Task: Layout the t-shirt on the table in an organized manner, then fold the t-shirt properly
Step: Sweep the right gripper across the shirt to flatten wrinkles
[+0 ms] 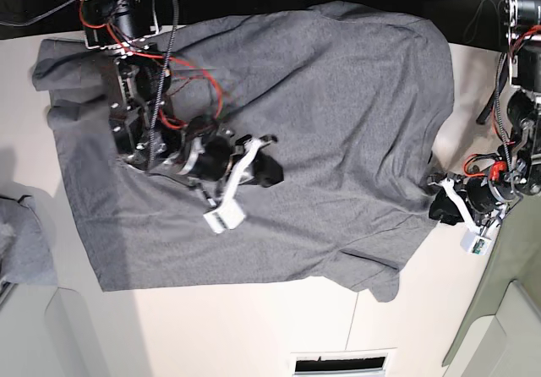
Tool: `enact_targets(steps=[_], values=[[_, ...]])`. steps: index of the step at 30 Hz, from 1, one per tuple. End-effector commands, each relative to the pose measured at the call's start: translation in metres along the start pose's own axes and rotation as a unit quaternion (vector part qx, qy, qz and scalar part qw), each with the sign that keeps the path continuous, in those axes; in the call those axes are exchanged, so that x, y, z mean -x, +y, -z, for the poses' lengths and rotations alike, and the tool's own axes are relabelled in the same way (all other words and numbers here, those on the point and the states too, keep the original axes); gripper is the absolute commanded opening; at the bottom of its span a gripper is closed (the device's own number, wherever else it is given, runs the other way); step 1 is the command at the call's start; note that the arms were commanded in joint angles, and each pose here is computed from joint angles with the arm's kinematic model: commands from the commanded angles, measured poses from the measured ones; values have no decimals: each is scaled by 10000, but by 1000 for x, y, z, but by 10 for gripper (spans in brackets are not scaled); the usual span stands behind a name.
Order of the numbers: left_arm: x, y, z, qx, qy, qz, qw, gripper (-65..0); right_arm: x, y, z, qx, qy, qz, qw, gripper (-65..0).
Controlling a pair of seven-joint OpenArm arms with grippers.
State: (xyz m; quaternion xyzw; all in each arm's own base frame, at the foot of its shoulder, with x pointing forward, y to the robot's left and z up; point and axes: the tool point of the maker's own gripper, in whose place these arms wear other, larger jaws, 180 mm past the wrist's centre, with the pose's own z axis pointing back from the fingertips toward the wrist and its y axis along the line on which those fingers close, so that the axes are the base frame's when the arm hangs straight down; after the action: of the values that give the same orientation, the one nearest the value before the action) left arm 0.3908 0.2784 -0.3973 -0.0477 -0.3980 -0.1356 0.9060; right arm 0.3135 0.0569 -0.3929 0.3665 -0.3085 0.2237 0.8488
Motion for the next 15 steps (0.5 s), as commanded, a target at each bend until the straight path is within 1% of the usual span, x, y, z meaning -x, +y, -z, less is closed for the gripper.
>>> enact_targets(steps=[1, 3, 5, 7, 9, 12, 14, 15], values=[[-21, 12, 2, -136, -211, 120, 9996, -440, -19, 21, 11, -163, -198, -303, 9992, -650], [-11, 15, 16, -297, 83, 299, 9991, -440, -12, 47, 33, -200, 14, -731, 9971, -650], [0, 15, 26, -428, 375, 397, 9976, -440, -2, 65, 53, -150, 238, -1092, 9936, -650], [6, 11, 32, -436, 533, 482, 9965, -440, 17, 81, 69, -195, 531, -1351, 9892, -650], [11, 6, 37, -467, 639, 664, 9946, -440, 44, 96, 82, -372, 917, -1511, 9836, -650], [17, 3, 41, -616, 829, 1062, 9890, -440, 87, 109, 91, -597, 1498, -1640, 9732, -650], [18, 7, 41, -759, 881, 1204, 9859, -440, 107, 116, 92, -695, 1738, -1700, 9675, -650], [18, 7, 41, -783, 888, 1240, 9852, -440, 112, 119, 92, -737, 1780, -1700, 9664, -650]])
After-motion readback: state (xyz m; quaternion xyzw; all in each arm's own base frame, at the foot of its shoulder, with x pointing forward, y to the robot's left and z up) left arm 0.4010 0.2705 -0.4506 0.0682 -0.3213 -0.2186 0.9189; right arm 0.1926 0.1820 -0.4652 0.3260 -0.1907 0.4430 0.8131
